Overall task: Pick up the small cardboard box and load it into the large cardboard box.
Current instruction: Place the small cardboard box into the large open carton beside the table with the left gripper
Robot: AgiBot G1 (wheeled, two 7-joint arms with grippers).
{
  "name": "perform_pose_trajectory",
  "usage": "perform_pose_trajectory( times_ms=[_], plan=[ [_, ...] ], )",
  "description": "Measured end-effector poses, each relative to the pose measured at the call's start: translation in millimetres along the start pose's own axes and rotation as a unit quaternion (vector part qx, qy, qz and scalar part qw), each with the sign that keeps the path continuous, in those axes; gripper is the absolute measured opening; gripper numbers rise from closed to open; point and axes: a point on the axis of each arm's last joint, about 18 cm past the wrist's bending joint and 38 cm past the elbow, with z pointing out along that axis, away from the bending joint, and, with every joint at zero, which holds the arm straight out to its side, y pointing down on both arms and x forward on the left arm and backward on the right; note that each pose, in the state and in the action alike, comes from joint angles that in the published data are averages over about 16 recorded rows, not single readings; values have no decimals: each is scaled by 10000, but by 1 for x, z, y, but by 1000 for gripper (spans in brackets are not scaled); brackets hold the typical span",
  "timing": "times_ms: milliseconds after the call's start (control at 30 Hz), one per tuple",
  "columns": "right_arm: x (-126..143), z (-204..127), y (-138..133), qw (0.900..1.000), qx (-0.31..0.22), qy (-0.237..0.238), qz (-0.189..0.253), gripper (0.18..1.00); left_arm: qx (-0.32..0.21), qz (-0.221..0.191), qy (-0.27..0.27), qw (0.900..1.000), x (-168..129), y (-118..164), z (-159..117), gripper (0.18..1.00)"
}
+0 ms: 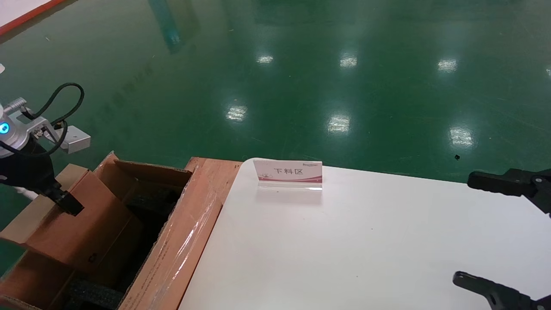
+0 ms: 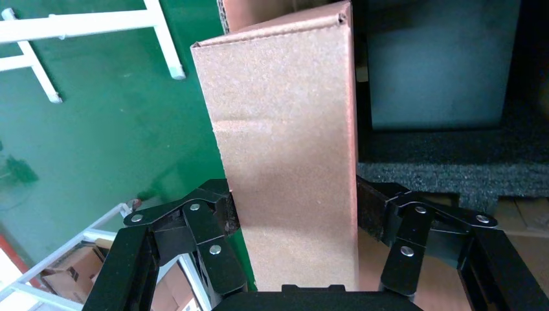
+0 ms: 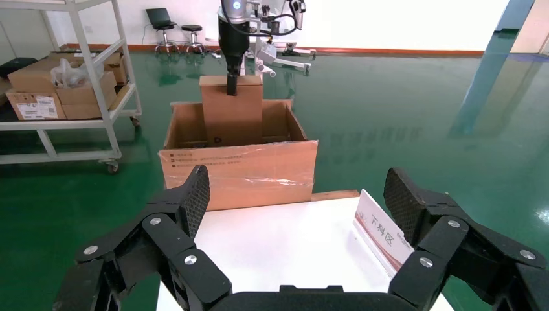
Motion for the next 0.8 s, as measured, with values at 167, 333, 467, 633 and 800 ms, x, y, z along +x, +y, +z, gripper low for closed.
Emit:
perform_pose_trajectory(
  times_ms=[167,333,467,633,800],
  plan=[
    [0,0,0,10000,0,0,0,1000,-36,24,-34,10000,2,-2,12,347],
    [0,0,0,10000,0,0,0,1000,-92,49,-57,9999,4,-4,25,346],
    [0,0,0,10000,0,0,0,1000,-155,63,-57,9998,6,-4,35,346],
    [0,0,0,10000,0,0,0,1000,-253,75,-32,9996,9,-3,47,345],
    [0,0,0,10000,0,0,0,1000,-360,88,7,9993,13,-3,58,345]
  ],
)
